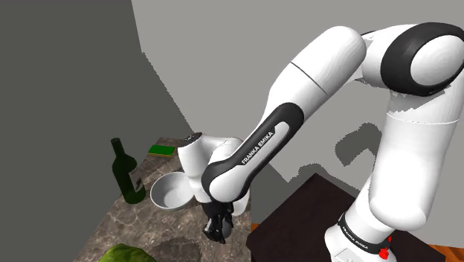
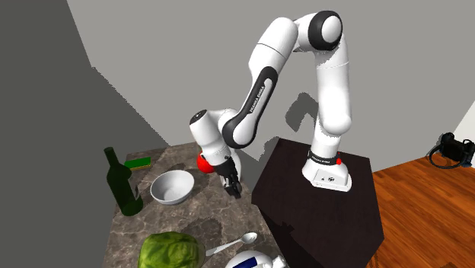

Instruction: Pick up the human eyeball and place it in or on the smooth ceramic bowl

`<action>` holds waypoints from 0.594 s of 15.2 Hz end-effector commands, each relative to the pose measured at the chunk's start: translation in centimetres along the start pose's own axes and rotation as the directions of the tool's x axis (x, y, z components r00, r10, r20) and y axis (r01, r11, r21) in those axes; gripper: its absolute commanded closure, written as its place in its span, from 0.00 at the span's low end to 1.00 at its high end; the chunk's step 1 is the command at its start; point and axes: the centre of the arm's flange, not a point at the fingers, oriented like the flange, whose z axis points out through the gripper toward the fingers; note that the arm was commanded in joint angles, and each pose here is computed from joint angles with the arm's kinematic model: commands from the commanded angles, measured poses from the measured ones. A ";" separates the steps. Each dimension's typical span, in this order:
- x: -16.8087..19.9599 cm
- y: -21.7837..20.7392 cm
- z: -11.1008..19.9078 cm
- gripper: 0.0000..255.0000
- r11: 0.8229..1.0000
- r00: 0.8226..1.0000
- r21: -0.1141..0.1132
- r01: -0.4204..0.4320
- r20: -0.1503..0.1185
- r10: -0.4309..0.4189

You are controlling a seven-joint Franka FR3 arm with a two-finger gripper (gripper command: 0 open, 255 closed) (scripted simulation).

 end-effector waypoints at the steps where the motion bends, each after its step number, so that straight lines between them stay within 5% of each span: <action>1: -0.4 0.1 -1.0 1.00 1.000 1.000 0.000 0.000 0.000 0.000; 3: -0.8 0.0 -1.9 1.00 1.000 1.000 0.000 0.000 0.000 0.000; 9: 6.2 2.3 -4.8 1.00 1.000 1.000 0.000 0.000 0.000 0.000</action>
